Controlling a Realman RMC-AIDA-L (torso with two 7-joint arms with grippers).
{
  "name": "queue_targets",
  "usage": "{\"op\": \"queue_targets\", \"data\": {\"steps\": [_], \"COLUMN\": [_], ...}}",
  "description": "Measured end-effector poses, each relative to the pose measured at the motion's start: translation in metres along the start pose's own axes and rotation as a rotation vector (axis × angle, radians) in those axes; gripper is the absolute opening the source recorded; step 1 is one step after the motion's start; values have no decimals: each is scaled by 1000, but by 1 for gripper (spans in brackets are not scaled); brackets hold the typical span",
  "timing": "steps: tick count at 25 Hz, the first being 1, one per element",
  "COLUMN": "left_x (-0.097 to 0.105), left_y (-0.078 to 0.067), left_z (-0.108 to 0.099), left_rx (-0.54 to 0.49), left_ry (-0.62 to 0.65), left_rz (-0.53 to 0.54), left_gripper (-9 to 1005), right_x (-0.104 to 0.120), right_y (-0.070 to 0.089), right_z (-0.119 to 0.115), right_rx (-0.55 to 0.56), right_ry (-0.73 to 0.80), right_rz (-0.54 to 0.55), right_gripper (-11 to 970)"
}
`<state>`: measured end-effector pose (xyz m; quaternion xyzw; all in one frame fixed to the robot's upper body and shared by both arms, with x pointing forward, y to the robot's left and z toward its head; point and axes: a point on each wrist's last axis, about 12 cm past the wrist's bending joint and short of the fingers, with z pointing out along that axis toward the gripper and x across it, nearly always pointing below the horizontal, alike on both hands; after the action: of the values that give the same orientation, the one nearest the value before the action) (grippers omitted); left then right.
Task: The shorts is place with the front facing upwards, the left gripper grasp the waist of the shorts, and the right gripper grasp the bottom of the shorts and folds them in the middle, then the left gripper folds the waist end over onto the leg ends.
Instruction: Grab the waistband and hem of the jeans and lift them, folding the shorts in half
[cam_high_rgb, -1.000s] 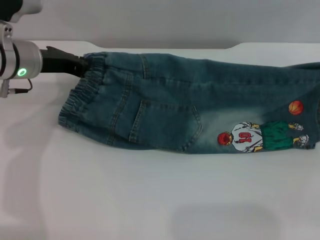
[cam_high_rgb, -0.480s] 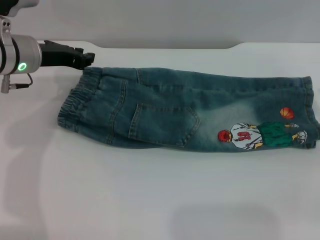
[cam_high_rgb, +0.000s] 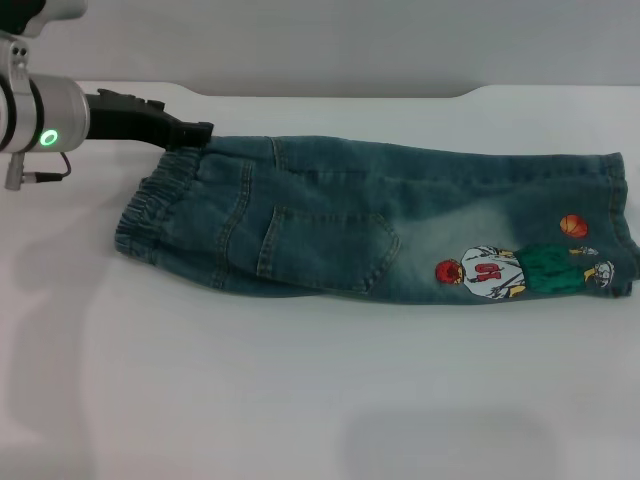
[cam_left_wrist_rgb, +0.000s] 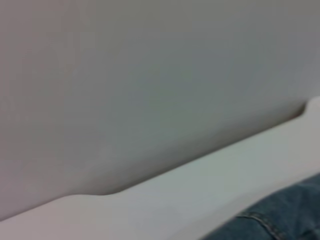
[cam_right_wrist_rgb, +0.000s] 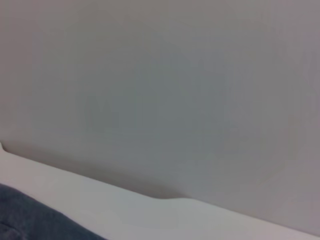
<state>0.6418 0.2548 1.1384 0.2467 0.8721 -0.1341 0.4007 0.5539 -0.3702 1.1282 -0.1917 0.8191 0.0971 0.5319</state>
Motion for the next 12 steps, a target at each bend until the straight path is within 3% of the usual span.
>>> {"op": "queue_targets", "data": {"steps": [6, 12], "left_x": [-10, -17], "left_y": [3, 20], "left_z": [-9, -32], "left_rx": [42, 68], "left_ry": [48, 116], "left_rz": [46, 104], "left_gripper": [735, 785], "right_x": [-7, -9], "right_y": [1, 3], "right_z": [3, 6], "right_rx": [-5, -19], "right_ry": [-14, -29], "right_rz": [-14, -13], "right_gripper": [534, 533]}}
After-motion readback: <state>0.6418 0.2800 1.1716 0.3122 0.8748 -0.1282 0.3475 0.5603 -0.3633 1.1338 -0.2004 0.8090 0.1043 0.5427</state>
